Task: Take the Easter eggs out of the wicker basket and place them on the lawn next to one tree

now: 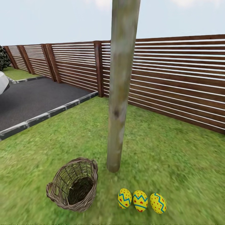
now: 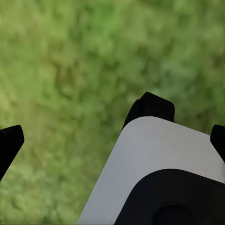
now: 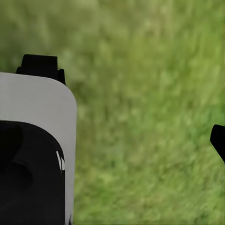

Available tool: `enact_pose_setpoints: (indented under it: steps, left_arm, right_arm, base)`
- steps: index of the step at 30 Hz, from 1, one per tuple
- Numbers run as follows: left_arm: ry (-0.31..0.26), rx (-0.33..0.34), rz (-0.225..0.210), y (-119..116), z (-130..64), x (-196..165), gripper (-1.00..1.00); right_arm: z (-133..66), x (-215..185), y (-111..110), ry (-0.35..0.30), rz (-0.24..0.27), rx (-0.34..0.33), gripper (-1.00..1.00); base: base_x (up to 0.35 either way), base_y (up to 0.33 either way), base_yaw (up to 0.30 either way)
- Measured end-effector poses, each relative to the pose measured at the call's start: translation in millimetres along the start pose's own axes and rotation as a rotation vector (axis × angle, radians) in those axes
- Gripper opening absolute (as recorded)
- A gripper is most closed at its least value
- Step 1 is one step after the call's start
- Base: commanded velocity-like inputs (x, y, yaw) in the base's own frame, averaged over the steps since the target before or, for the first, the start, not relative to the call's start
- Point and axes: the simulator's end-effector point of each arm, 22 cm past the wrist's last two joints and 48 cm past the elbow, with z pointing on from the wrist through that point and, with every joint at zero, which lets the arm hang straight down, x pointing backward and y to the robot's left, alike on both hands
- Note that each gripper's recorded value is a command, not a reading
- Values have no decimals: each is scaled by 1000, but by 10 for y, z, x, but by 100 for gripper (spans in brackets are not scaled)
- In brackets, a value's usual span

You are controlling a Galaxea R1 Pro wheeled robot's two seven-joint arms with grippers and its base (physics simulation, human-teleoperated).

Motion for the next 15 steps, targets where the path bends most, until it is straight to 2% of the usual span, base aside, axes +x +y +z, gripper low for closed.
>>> enact_pose_setpoints:
  steps: [15]
  left_arm:
    - [22, -9, 3, 34, 23, 89, 100]
  right_arm:
    - [23, 95, 16, 24, -6, -3, 100]
  base:
    - [0, 0, 0]
